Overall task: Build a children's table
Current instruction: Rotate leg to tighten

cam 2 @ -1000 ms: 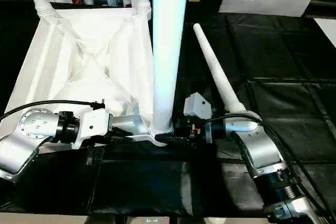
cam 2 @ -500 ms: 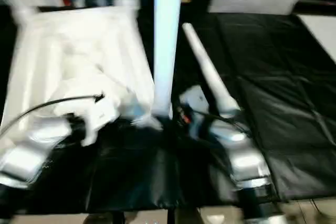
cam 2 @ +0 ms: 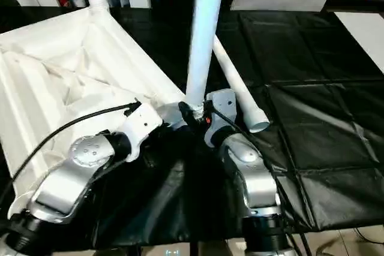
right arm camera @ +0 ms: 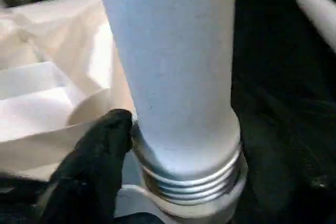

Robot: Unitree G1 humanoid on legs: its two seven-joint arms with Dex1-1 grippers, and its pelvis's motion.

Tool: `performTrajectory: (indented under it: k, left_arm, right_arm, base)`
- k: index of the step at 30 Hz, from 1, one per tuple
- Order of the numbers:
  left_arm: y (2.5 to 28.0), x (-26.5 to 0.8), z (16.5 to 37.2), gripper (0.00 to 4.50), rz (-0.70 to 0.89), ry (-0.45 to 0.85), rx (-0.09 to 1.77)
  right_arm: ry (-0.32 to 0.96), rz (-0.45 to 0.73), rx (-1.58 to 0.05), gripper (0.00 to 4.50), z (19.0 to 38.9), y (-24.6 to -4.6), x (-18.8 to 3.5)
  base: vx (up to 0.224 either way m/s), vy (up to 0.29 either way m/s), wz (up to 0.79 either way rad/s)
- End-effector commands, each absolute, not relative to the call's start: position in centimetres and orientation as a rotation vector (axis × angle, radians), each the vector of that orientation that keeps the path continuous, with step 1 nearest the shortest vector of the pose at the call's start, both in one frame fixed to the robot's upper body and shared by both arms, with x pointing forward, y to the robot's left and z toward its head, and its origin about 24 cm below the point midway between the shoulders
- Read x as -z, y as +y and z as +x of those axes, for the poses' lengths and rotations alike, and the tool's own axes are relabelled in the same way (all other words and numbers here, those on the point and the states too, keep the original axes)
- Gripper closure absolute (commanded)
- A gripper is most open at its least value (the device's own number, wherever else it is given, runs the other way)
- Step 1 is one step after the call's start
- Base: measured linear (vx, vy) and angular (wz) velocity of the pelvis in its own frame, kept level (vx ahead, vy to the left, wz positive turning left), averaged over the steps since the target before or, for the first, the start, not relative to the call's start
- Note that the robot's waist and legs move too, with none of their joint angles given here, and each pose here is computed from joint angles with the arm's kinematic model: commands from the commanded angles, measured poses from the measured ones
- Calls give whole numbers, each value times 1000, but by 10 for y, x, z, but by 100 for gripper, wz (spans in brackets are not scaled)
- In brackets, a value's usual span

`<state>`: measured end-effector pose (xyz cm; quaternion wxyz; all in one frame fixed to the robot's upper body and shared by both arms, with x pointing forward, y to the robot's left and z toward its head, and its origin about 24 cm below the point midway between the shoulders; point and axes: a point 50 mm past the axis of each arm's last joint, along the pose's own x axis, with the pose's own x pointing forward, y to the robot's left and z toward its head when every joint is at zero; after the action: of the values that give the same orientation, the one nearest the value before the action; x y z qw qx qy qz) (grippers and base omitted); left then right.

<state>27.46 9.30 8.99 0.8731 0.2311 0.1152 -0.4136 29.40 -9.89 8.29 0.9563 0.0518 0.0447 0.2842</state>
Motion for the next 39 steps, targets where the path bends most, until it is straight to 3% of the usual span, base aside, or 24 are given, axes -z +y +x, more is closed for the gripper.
performTrajectory:
  k: [1, 5, 7, 18, 19, 22, 34, 39]
  left_arm:
    - [94, -84, 268, 450, 514, 262, 958]
    - [109, -81, 263, 450, 544, 270, 1068]
    - [119, -80, 263, 450, 567, 265, 1134]
    - [134, -79, 252, 450, 622, 285, 1447]
    - [134, -79, 252, 450, 634, 287, 1472]
    - [135, -79, 252, 450, 653, 284, 1516]
    - [135, -78, 251, 450, 667, 285, 1562]
    - [136, -77, 251, 450, 662, 286, 1562]
  right_arm:
    - [96, 82, -721, 59, 287, -96, -81]
    - [79, 12, -822, 40, 288, -118, -85]
    - [44, -38, -953, 13, 285, -129, -93]
    - [100, -204, -1274, 9, 278, -146, -99]
    - [113, -222, -1301, 36, 278, -147, -98]
    - [135, -252, -1344, 49, 278, -148, -96]
    - [156, -264, -1392, 169, 281, -144, -92]
    - [157, -259, -1413, 180, 278, -142, -89]
  base:
    - [0, 0, 0]
    - [0, 0, 0]
    - [0, 0, 0]
    - [0, 0, 0]
    - [0, 0, 0]
    - [0, 0, 0]
    - [0, 0, 0]
    - [0, 0, 0]
